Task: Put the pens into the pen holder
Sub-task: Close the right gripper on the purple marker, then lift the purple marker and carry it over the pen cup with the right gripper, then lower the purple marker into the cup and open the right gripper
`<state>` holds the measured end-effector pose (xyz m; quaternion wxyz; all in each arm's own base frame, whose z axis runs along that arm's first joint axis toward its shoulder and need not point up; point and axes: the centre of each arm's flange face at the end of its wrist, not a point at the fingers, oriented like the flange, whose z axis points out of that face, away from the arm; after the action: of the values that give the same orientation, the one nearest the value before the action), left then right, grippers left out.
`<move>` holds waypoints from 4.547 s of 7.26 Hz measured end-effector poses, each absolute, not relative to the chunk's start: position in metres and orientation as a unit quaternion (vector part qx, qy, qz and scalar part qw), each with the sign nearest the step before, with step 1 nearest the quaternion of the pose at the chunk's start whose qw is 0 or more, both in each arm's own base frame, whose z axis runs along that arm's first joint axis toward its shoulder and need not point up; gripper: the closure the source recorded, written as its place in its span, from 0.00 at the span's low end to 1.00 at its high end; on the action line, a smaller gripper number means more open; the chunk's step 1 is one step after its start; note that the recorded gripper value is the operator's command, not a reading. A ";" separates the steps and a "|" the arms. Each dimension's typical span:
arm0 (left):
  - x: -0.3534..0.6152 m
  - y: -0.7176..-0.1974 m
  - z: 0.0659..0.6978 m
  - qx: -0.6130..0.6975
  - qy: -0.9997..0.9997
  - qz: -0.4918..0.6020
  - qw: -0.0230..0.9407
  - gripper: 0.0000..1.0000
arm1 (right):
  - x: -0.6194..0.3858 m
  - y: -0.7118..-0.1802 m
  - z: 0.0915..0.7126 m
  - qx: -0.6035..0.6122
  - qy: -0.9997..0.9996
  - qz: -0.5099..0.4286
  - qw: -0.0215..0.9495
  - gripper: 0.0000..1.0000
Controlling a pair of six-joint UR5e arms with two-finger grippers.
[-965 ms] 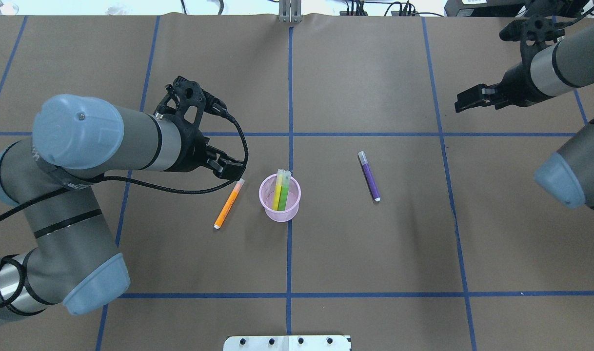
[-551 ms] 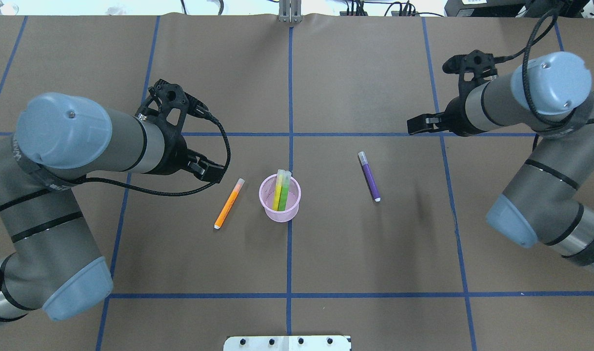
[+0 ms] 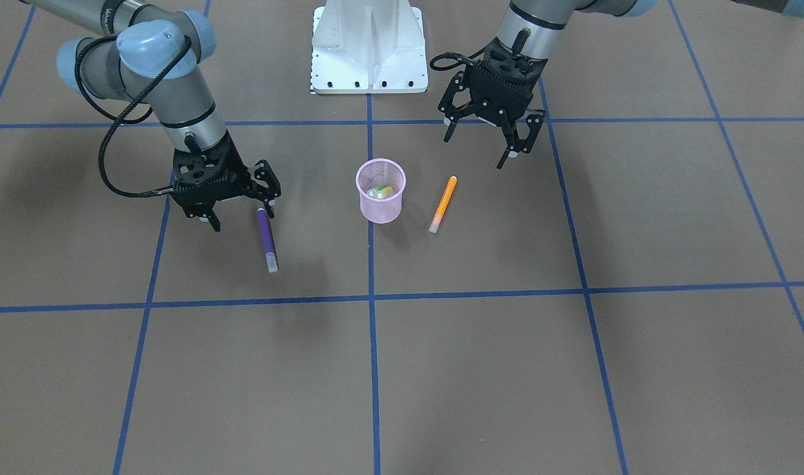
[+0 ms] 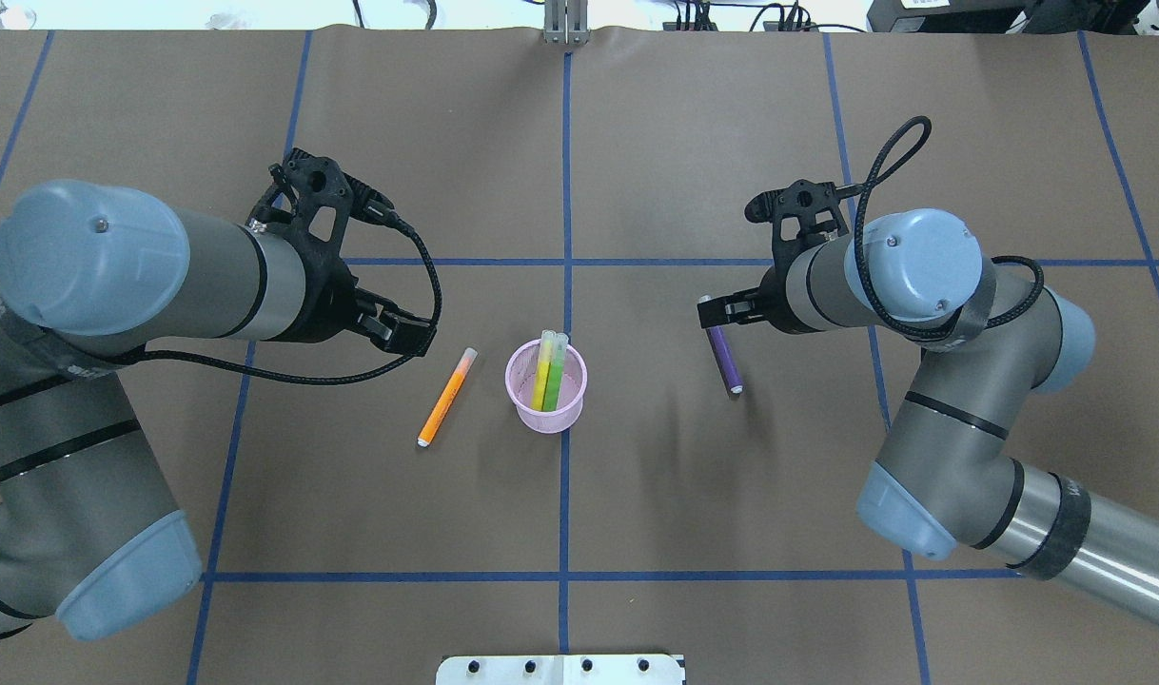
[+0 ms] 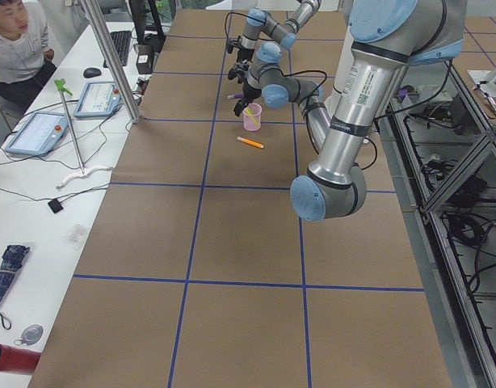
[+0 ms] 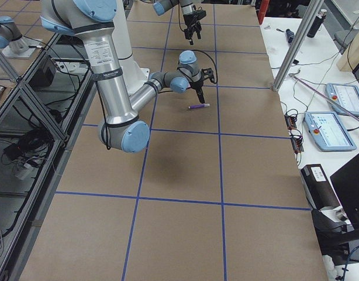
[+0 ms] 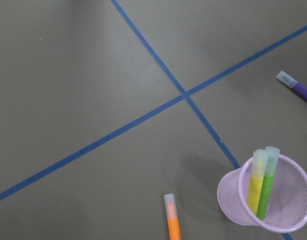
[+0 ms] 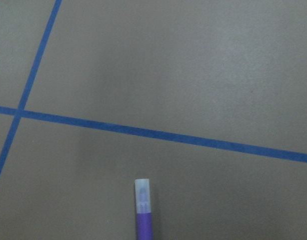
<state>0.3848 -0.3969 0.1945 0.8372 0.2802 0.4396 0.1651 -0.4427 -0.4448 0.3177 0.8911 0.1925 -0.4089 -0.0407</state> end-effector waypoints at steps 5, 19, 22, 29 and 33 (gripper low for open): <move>0.387 -0.394 0.193 0.279 0.443 0.166 0.836 0.00 | -0.500 -0.464 0.364 0.207 -0.404 -0.079 0.888 0.36; 0.393 -0.394 0.195 0.275 0.441 0.168 0.838 0.00 | -0.485 -0.459 0.322 0.230 -0.434 -0.065 0.869 1.00; 0.401 -0.399 0.205 0.268 0.433 0.170 0.843 0.00 | -0.456 -0.451 0.251 0.302 -0.466 0.067 0.829 1.00; 0.400 -0.417 0.231 0.284 0.395 0.222 0.845 0.00 | -0.519 -0.326 0.169 0.437 -0.475 0.257 0.719 1.00; 0.397 -0.420 0.233 0.284 0.394 0.220 0.846 0.00 | -0.581 -0.312 0.173 0.473 -0.430 0.252 0.727 0.95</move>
<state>0.3969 -0.4197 0.2325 0.8461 0.2843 0.3936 0.2199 -0.5811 -0.3118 0.1728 0.7267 0.4726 -0.4303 0.2517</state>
